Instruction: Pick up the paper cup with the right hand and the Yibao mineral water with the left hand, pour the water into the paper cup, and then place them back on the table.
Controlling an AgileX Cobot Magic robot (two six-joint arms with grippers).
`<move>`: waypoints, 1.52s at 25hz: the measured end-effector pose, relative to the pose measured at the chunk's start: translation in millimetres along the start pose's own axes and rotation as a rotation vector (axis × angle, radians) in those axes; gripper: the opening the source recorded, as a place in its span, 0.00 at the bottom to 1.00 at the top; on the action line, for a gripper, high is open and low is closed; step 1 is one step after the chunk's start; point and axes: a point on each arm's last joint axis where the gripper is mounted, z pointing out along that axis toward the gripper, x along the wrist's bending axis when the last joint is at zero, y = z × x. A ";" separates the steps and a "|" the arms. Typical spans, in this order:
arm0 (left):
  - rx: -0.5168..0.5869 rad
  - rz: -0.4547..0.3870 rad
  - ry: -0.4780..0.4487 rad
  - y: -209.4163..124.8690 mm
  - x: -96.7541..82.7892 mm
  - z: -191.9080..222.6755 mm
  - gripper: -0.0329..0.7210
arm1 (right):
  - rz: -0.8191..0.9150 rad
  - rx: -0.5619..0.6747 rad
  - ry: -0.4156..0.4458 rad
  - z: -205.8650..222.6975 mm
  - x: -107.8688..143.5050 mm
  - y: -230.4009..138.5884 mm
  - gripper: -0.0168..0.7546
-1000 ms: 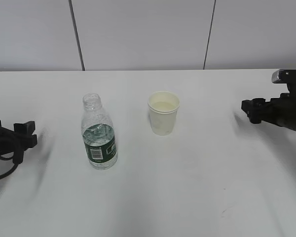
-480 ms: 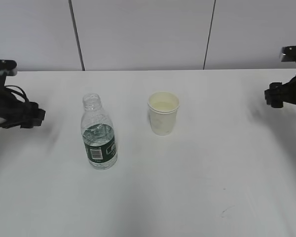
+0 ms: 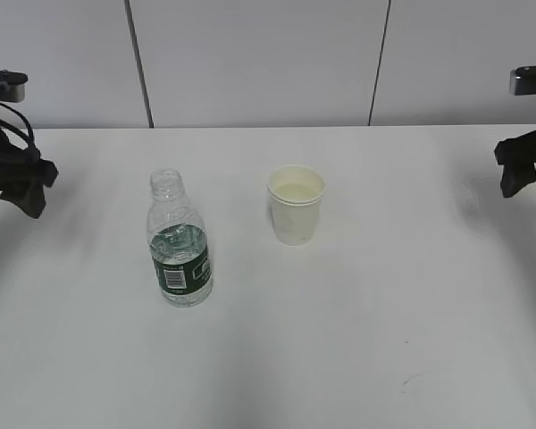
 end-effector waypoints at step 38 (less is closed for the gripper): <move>-0.154 -0.073 -0.169 -213.4 -15.7 -146.7 0.70 | -0.094 -0.006 0.165 -158.8 22.7 -200.1 0.77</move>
